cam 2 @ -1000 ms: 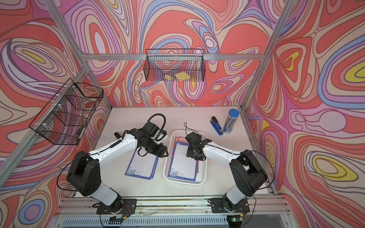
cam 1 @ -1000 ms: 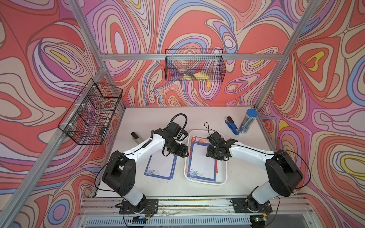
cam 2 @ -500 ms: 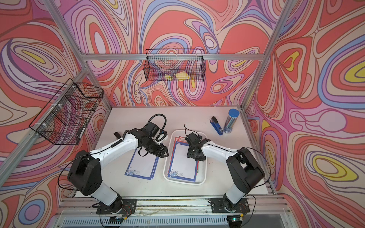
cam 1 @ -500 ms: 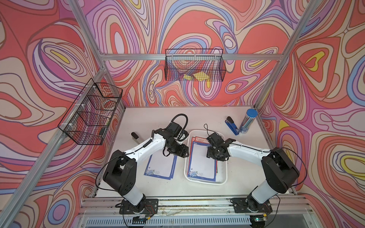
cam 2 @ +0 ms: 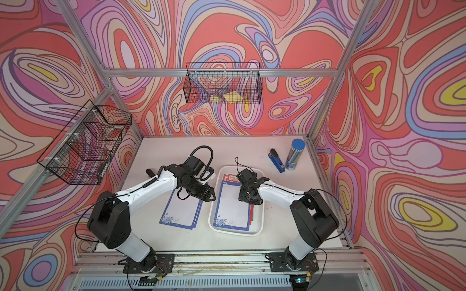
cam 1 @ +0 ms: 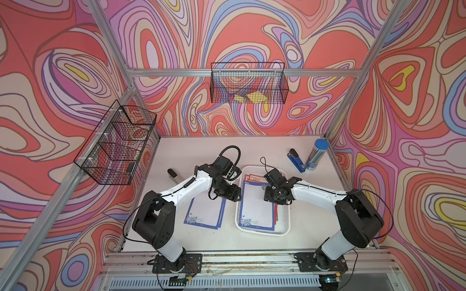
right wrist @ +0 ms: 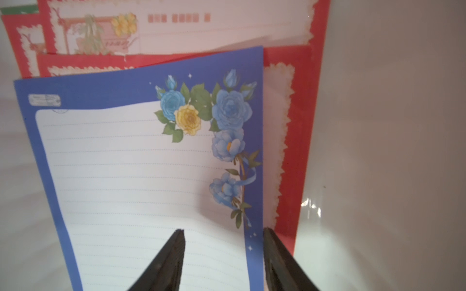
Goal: Take out the stationery paper from the storage box
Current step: Pick up the stationery paper from the storage box.
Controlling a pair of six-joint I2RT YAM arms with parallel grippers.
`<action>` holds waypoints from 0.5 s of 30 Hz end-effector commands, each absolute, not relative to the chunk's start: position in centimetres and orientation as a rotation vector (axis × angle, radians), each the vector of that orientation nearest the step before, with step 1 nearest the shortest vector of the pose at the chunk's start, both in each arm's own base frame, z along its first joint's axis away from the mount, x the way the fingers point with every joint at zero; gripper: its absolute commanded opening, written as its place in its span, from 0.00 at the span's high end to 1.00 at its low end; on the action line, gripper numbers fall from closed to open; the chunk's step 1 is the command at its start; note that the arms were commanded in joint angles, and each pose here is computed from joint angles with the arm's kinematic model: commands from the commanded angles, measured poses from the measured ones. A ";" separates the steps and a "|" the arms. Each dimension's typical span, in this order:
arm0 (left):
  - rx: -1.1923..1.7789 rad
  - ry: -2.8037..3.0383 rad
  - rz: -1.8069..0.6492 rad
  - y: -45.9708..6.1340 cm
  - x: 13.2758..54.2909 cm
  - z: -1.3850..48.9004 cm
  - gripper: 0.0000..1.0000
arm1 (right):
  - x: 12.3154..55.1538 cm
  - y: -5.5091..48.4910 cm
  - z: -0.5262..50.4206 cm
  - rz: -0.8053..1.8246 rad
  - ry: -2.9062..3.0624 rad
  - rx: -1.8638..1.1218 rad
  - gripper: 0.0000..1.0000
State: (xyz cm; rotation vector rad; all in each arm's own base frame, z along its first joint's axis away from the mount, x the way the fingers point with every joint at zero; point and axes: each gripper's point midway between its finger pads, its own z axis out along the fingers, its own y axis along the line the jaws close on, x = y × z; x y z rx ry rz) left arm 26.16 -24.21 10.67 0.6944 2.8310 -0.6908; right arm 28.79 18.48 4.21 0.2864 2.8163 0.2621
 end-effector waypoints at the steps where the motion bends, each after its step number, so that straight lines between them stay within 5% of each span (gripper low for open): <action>1: 0.723 2.854 -0.672 -24.1 25.9 10.6 0.28 | 28.9 18.6 4.6 0.297 2.798 0.270 0.47; 15: 0.731 2.863 -0.674 -24.4 25.7 10.3 0.28 | 28.7 18.1 3.3 0.330 2.839 0.244 0.42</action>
